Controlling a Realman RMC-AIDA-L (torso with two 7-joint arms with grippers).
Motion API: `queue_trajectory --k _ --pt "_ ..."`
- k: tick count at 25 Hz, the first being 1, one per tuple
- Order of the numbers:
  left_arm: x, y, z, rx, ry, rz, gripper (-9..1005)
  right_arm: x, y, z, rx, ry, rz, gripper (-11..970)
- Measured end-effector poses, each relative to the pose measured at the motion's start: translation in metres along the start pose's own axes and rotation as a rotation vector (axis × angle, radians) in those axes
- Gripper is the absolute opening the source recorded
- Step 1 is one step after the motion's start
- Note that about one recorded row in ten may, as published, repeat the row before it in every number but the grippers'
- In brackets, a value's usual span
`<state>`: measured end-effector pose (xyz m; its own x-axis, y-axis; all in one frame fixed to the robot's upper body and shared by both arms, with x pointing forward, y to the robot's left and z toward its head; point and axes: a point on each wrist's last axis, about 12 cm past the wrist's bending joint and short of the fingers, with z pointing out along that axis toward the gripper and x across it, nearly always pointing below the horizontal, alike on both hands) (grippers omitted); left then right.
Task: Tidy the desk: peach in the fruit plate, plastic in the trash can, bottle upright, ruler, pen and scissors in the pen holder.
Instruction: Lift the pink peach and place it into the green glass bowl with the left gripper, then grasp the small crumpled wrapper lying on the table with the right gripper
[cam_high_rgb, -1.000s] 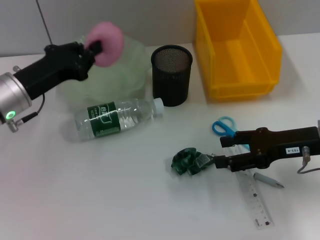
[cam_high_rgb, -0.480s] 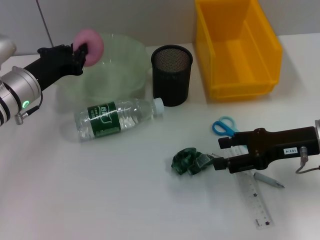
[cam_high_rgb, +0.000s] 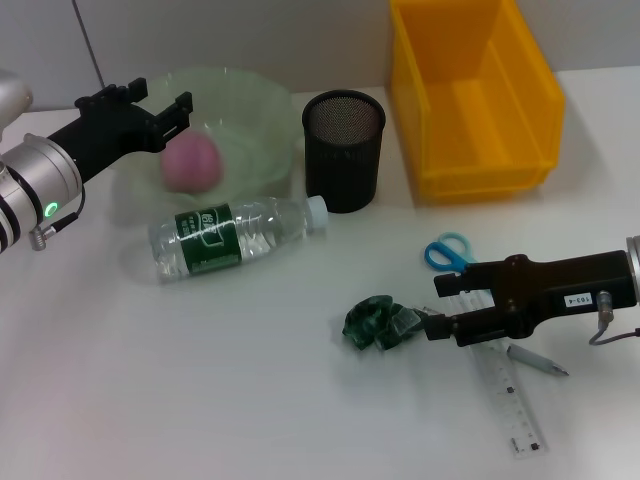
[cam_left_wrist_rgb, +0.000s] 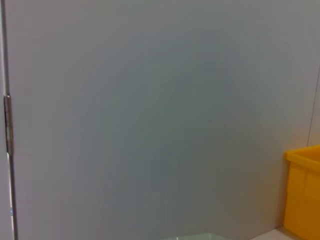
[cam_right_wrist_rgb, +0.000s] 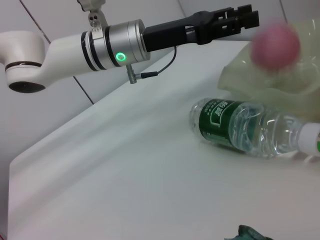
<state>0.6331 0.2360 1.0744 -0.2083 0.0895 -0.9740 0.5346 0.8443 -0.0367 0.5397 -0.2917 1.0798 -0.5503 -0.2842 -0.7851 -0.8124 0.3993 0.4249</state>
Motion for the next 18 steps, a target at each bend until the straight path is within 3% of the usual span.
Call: queue_trajectory --k 6,10,14,15,16,18 --pt "-0.002 0.0 0.0 0.01 -0.014 -0.009 734 0.0 -0.001 0.0 0.008 0.0 0.002 820" --pt "-0.007 -0.002 -0.003 0.053 -0.05 -0.049 770 -0.001 -0.001 0.0 0.012 -0.006 0.003 820" --pt "-0.023 -0.009 -0.019 0.246 -0.121 -0.135 807 -0.002 -0.002 -0.001 0.014 -0.009 0.002 820" --pt "-0.033 -0.015 -0.03 0.376 -0.119 -0.142 816 -0.002 -0.002 -0.001 0.014 -0.009 0.002 820" --pt "-0.033 -0.015 -0.03 0.376 -0.119 -0.142 825 -0.003 -0.002 -0.001 0.014 -0.008 0.001 820" --pt "-0.039 -0.022 -0.043 0.509 -0.098 -0.13 834 -0.005 -0.003 -0.002 0.015 -0.004 -0.001 819"
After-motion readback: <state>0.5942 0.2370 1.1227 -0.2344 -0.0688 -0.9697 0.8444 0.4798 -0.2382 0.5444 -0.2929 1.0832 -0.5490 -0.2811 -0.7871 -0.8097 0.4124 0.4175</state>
